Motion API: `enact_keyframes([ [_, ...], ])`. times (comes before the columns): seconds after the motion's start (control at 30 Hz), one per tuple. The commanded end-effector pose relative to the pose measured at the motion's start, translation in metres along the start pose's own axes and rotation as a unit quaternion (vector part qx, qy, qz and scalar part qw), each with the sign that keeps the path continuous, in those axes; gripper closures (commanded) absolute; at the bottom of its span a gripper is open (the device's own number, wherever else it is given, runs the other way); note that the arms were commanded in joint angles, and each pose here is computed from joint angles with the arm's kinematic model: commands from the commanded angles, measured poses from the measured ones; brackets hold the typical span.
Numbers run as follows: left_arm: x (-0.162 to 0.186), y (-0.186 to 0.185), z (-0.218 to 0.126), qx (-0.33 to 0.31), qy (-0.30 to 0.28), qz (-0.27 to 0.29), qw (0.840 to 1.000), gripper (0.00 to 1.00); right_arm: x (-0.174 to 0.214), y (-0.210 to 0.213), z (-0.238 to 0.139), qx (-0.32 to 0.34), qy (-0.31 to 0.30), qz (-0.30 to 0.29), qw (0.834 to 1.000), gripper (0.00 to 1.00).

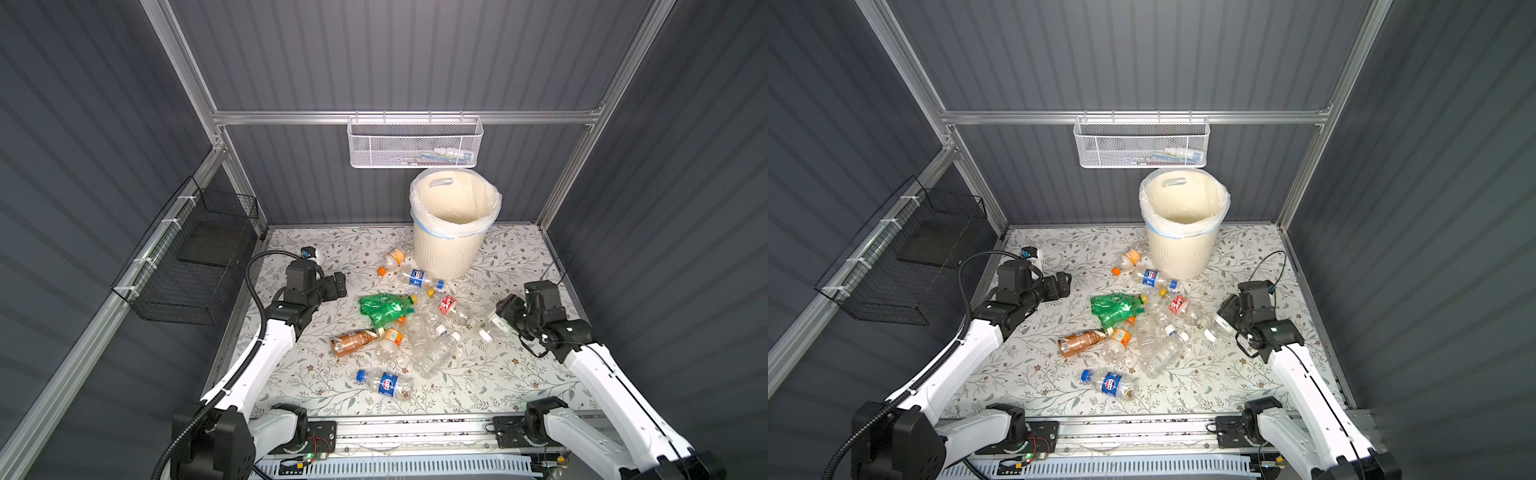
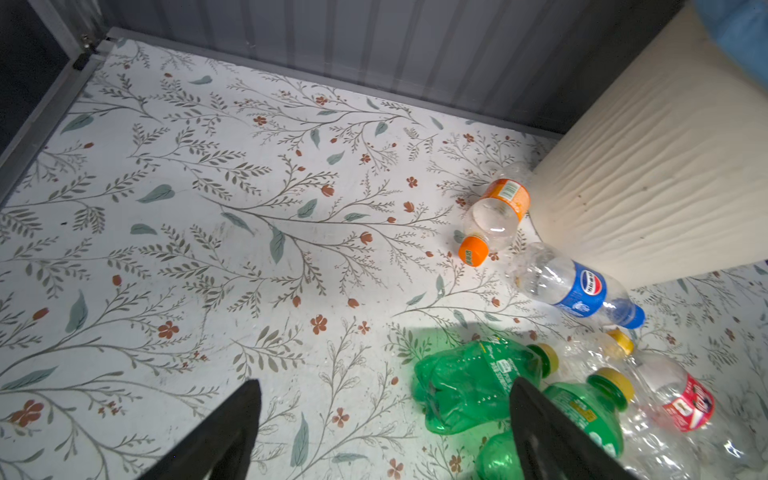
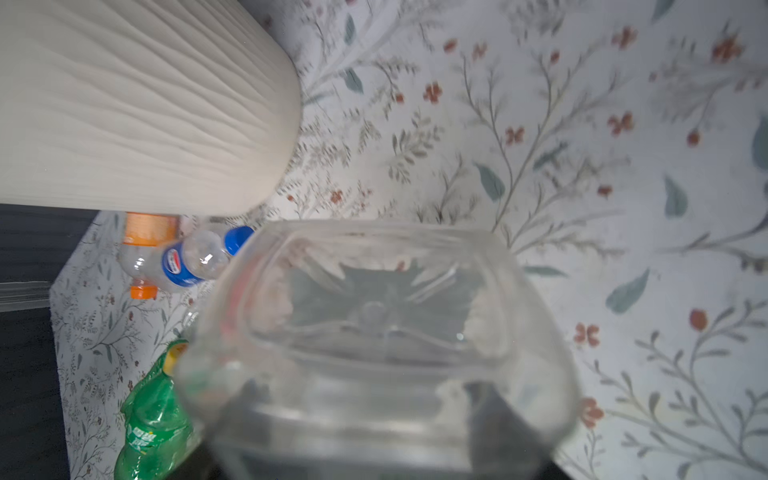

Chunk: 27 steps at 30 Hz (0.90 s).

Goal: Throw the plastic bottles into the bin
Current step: 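Release the square bottle over the bin while the left gripper reaches for the Pepsi bottle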

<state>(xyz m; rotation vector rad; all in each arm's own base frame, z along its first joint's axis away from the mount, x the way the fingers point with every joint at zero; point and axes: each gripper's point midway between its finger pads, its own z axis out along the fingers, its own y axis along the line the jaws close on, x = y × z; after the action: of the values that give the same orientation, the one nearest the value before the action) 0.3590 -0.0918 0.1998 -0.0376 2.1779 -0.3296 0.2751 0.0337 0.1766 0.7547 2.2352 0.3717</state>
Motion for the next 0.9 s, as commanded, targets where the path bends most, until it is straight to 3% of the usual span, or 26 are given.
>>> enact_keyframes([
  [0.0,0.006,-0.028,-0.005,0.061,0.019,0.046,0.997,0.07,-0.062,0.021,-0.038,-0.026,-0.135,-0.086,0.987,0.44],
  [0.13,0.012,-0.046,-0.019,0.085,0.024,0.105,0.991,0.08,-0.11,0.049,-0.095,-0.074,-0.265,-0.139,0.951,0.44],
  [0.33,0.012,-0.058,-0.04,0.107,-0.008,0.143,0.984,0.08,-0.149,0.083,-0.178,-0.151,-0.403,-0.158,0.889,0.42],
  [0.47,0.017,-0.069,-0.045,0.131,0.003,0.146,0.98,0.08,-0.173,0.109,-0.223,-0.208,-0.46,-0.141,0.851,0.42],
  [0.6,0.023,-0.084,-0.052,0.153,0.004,0.175,0.973,0.08,-0.202,0.164,-0.246,-0.288,-0.466,-0.145,0.824,0.42],
  [0.7,0.037,-0.099,-0.054,0.17,0.021,0.227,0.959,0.06,-0.228,0.22,-0.219,-0.319,-0.409,-0.166,0.839,0.42],
  [0.77,0.051,-0.108,-0.056,0.182,0.047,0.276,0.943,0.02,-0.243,0.256,-0.169,-0.317,-0.331,-0.181,0.87,0.41],
  [0.8,0.059,-0.112,-0.057,0.185,0.065,0.302,0.933,0.02,-0.24,0.273,-0.135,-0.315,-0.27,-0.197,0.888,0.38],
  [0.87,0.074,-0.115,-0.06,0.184,0.099,0.344,0.916,0.02,-0.233,0.29,-0.096,-0.31,-0.191,-0.216,0.906,0.25],
])
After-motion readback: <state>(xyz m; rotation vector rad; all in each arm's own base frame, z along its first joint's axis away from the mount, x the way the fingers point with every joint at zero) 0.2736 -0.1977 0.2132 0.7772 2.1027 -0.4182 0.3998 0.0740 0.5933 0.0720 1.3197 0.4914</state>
